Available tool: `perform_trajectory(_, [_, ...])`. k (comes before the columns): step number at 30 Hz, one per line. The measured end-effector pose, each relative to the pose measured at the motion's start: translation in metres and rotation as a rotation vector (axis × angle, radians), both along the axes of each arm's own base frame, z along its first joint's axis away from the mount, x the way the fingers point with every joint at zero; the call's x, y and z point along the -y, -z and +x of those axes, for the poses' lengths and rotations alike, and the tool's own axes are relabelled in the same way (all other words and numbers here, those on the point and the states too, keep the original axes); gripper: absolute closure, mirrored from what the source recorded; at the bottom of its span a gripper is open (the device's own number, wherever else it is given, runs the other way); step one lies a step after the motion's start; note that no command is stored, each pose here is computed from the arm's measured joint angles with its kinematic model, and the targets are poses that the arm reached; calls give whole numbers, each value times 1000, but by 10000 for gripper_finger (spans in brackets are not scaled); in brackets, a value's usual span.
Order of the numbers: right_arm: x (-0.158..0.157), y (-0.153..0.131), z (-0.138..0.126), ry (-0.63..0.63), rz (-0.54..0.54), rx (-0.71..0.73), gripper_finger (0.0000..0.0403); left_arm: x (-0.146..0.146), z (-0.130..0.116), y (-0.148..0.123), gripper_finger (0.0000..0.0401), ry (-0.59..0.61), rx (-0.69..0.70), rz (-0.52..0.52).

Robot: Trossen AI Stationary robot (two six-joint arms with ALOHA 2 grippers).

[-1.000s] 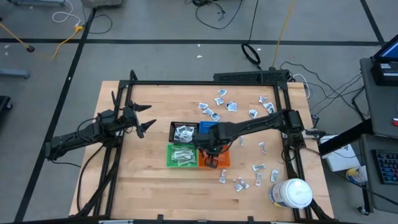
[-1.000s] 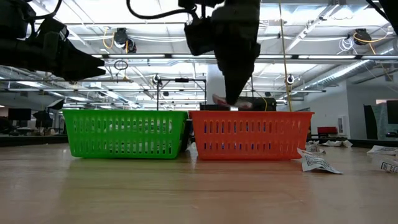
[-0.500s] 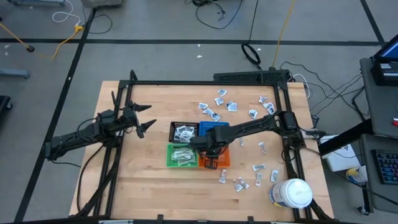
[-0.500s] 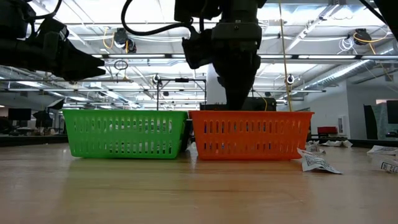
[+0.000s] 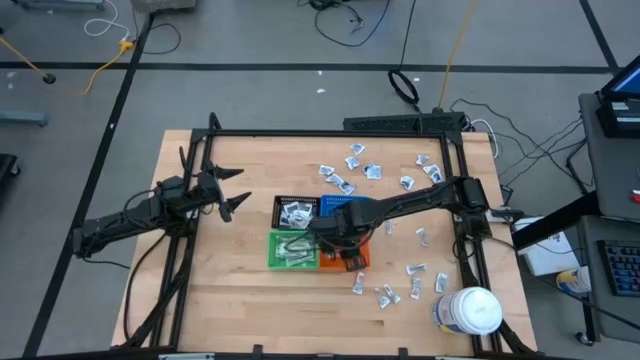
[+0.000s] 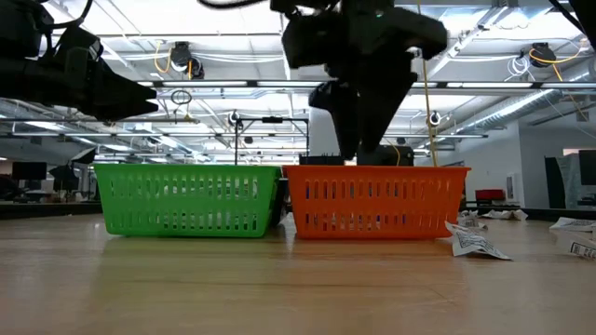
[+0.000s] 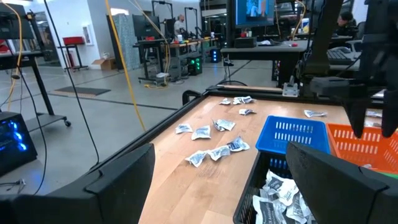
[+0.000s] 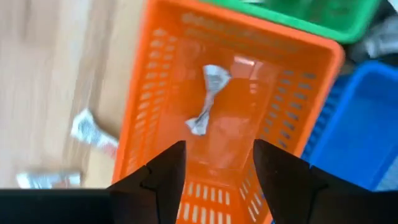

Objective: Pick & Place First Aid Supplies
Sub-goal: Put the ointment pack into the orange bin

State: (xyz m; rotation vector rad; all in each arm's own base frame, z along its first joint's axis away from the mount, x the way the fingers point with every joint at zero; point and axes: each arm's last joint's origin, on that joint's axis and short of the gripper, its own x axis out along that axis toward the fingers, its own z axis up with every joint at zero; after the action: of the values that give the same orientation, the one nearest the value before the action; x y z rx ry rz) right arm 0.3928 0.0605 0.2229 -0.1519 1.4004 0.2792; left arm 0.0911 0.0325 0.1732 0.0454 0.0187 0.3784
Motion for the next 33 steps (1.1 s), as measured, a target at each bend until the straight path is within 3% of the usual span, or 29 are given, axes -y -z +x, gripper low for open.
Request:
perform_trajectory(11, [-17, -28, -19, -491, -63, 74, 222, 0, 0, 0, 36, 0, 0, 0])
perform_trajectory(17, [-29, -30, -23, -569, -73, 80, 223, 0, 0, 0, 36, 0, 0, 0])
perform_trajectory(27, [-97, -30, -43, -772, -75, 120, 227, 0, 0, 0, 36, 0, 0, 0])
perform_trajectory(33, [-116, -30, -51, -822, -91, 140, 227, 0, 0, 0, 36, 0, 0, 0])
